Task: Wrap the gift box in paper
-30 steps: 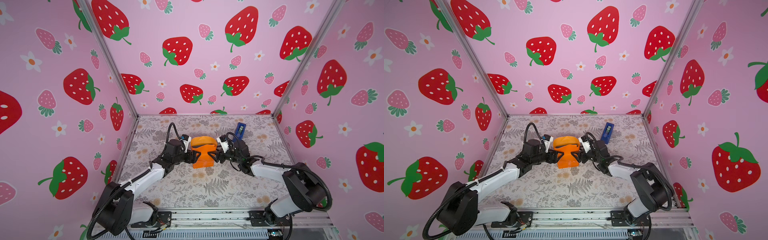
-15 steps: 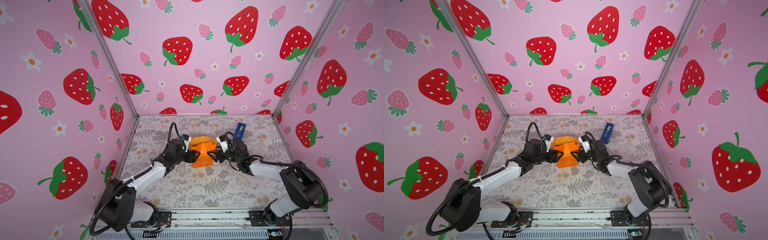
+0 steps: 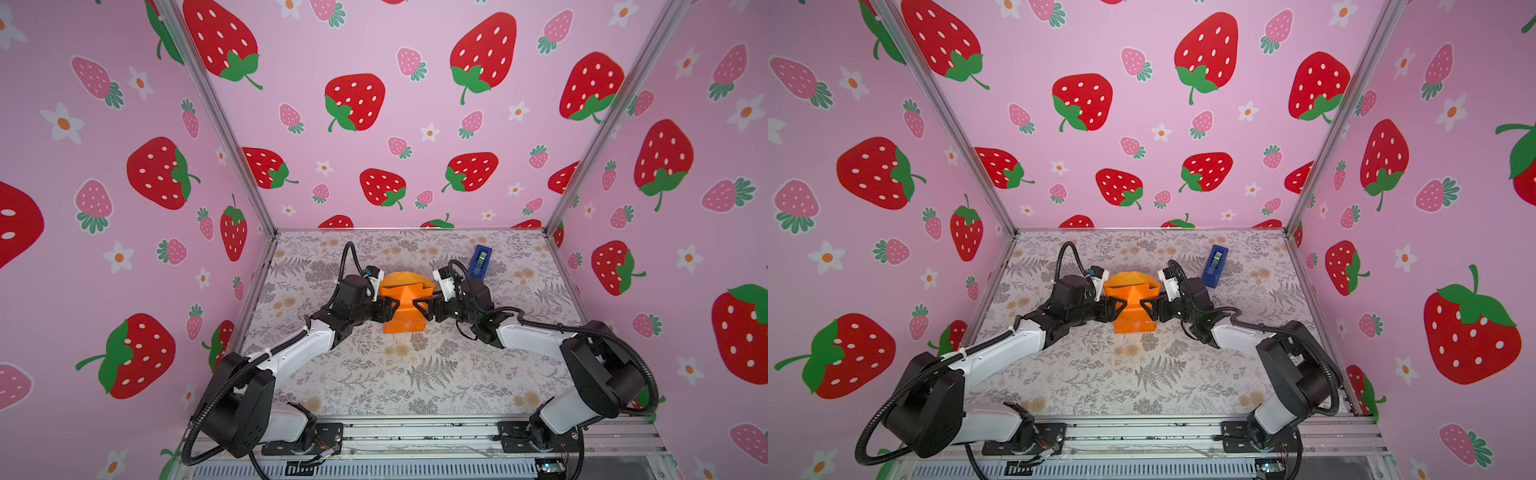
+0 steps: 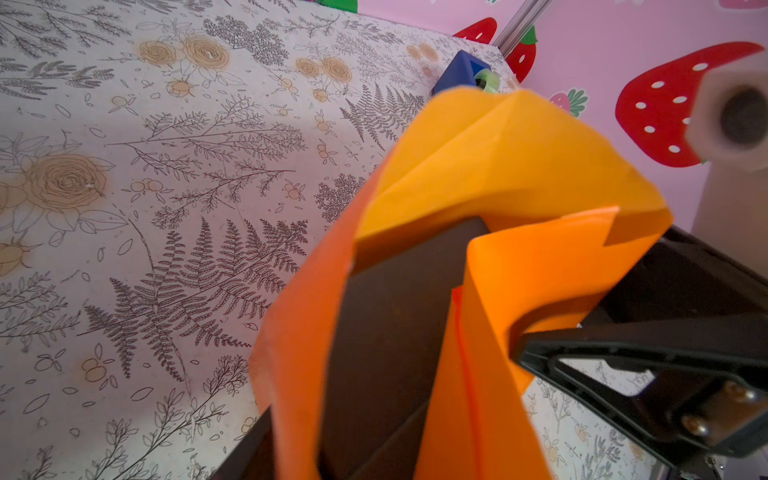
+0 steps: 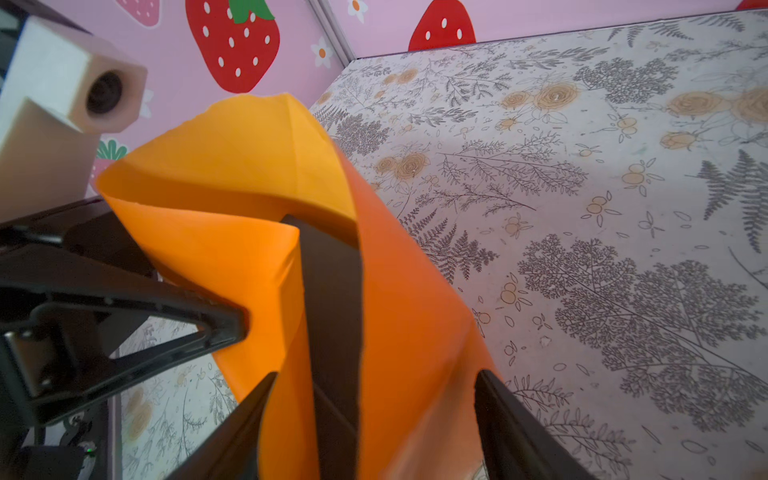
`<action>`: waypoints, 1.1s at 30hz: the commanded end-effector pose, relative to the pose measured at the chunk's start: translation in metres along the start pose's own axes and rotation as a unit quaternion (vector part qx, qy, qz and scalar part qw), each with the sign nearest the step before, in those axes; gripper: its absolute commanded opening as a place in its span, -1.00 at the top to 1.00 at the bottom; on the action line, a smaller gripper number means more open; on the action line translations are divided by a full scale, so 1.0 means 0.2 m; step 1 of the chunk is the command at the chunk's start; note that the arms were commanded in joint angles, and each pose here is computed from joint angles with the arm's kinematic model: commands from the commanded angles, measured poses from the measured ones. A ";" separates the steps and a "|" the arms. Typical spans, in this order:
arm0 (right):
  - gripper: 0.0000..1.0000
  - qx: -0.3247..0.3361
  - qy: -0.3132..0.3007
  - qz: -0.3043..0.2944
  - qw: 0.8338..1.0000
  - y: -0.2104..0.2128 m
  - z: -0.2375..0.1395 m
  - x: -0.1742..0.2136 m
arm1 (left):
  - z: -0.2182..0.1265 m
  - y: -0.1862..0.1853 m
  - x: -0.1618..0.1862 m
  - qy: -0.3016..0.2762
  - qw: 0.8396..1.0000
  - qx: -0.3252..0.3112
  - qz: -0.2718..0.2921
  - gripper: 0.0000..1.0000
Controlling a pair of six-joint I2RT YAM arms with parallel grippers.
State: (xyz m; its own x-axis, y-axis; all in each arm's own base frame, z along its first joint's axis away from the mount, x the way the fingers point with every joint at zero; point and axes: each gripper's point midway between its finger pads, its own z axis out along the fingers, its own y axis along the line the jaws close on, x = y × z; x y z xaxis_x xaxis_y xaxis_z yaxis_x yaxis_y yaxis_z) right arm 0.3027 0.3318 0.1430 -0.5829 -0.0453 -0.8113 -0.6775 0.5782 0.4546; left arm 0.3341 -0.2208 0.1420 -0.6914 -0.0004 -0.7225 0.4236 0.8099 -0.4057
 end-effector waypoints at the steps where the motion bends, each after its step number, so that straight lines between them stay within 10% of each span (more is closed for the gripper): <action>1: -0.45 0.034 -0.028 0.044 0.998 -0.03 0.02 -0.05 | 0.02 0.05 0.03 0.022 0.999 -0.028 -0.013 -0.18; 12: -0.43 0.107 -0.053 0.079 0.990 -0.06 0.09 -0.04 | 0.07 0.04 0.08 0.045 0.999 -0.027 -0.016 -0.13; 24: 0.03 0.157 -0.047 0.081 0.983 -0.14 0.06 0.03 | -0.04 0.01 -0.07 0.007 0.999 -0.039 -0.015 -0.32; 33: 0.11 0.149 -0.037 0.082 0.985 -0.13 0.08 0.05 | 0.01 0.12 -0.15 -0.014 0.995 -0.082 -0.060 -0.03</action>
State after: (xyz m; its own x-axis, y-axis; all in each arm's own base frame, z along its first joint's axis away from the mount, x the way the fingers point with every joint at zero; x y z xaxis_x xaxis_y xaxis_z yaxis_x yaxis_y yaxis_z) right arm 0.3278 0.3326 0.1418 -0.5818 0.1652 -0.7964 -0.4423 0.7575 0.4802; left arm 0.3513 -0.2059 0.1480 -0.7223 -0.0695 -0.6881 0.2910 0.8721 -0.3935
